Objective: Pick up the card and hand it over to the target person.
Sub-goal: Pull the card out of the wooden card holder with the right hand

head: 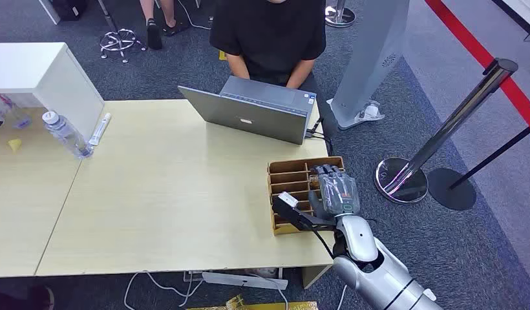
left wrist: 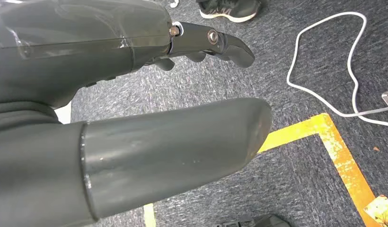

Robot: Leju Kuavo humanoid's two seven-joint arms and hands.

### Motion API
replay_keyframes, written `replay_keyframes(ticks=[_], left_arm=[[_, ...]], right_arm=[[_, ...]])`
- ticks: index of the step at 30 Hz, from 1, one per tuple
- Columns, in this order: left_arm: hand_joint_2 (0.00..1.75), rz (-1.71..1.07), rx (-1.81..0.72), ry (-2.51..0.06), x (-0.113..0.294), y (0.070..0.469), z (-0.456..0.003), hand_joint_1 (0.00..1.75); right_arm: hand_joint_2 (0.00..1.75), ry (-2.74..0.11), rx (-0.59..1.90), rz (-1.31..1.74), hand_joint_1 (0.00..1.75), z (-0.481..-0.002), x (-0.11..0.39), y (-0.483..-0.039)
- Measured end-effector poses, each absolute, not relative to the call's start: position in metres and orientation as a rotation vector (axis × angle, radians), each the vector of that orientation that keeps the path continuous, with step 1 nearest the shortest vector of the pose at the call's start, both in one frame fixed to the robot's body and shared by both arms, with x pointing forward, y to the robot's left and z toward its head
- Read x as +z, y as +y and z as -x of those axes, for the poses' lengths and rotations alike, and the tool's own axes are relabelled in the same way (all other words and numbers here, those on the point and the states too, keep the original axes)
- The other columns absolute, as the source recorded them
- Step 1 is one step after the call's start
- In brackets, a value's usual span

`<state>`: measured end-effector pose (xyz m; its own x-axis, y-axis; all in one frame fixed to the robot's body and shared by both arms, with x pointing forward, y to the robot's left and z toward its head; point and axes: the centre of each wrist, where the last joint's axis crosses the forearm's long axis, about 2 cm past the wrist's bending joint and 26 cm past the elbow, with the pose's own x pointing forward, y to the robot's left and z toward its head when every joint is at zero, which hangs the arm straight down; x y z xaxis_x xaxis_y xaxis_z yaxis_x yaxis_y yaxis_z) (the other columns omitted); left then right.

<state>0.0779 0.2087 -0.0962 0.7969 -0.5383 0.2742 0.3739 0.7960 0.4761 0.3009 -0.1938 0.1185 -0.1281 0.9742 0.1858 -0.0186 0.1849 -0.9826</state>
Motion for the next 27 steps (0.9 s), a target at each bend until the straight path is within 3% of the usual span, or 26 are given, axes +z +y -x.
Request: replay_keyframes(ticks=[27], left_arm=[[0.0,-0.417,-0.493,-0.409,-0.096,0.209,-0.078,0.0]], right_arm=[[1.75,-1.352,1.105,1.096,0.67,-0.308,0.139,-0.205]])
